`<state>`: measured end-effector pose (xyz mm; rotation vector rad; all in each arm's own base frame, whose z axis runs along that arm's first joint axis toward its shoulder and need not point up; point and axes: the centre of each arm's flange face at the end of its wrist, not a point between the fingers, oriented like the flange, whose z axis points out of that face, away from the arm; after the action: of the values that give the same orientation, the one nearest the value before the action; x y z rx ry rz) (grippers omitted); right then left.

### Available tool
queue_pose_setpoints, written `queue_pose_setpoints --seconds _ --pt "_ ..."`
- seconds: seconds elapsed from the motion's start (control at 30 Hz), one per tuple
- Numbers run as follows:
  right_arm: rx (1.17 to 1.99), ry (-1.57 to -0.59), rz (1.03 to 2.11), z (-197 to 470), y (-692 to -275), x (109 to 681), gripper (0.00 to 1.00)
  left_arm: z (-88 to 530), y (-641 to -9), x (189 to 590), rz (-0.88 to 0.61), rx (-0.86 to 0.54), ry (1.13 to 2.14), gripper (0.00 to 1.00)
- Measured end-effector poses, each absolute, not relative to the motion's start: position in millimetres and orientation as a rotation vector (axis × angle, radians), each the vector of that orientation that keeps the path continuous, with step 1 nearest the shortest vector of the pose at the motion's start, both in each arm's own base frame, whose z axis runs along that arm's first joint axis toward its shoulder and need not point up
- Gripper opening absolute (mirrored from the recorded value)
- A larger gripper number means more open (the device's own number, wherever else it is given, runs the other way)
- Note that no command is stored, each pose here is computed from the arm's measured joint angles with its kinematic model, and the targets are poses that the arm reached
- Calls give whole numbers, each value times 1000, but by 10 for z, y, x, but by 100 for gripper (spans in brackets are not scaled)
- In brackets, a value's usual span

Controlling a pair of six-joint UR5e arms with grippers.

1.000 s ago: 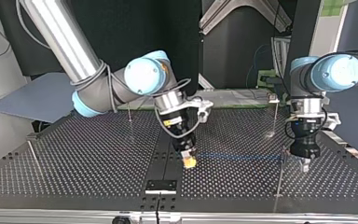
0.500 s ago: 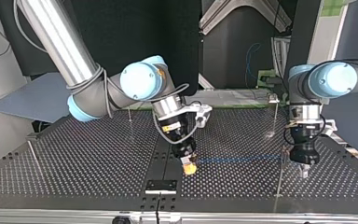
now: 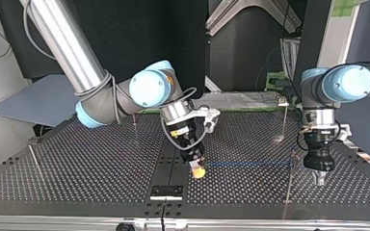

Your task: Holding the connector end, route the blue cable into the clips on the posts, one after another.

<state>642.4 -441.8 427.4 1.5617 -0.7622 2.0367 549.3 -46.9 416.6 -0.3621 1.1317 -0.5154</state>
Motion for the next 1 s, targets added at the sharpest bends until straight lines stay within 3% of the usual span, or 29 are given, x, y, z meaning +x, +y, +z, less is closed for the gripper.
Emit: queue_pose_setpoints --seconds 0.07,0.1,0.13,0.43,0.47,0.5,0.53,0.57,1.0 --pt "1568 -765 2032 4262 -4417 6423 0 4168 -464 5494 -523 -364 1130 53" --pt "1571 -767 2031 4257 -4416 6422 0 4169 -460 5496 -527 -365 1129 53" --pt "1574 -768 2028 4253 -4415 6421 0 4169 -456 5497 -530 -366 1128 61" --pt "1592 -777 2018 4231 -4396 6420 0 4171 -426 5491 -542 -407 1116 61" --pt "1593 -777 2017 4230 -4394 6420 0 4168 -428 5489 -546 -414 1117 69" --pt "1595 -778 2016 4229 -4394 6418 0 4160 -437 5485 -553 -418 1122 69" --pt "1597 -780 2015 4225 -4394 6418 0 4154 -447 5482 -558 -420 1127 94" --pt "1598 -780 2014 4222 -4392 6418 0 4148 -456 5479 -562 -420 1133 100" --pt "1605 -786 2009 4214 -4385 6415 0 4152 -507 5326 -461 -430 1216 100"
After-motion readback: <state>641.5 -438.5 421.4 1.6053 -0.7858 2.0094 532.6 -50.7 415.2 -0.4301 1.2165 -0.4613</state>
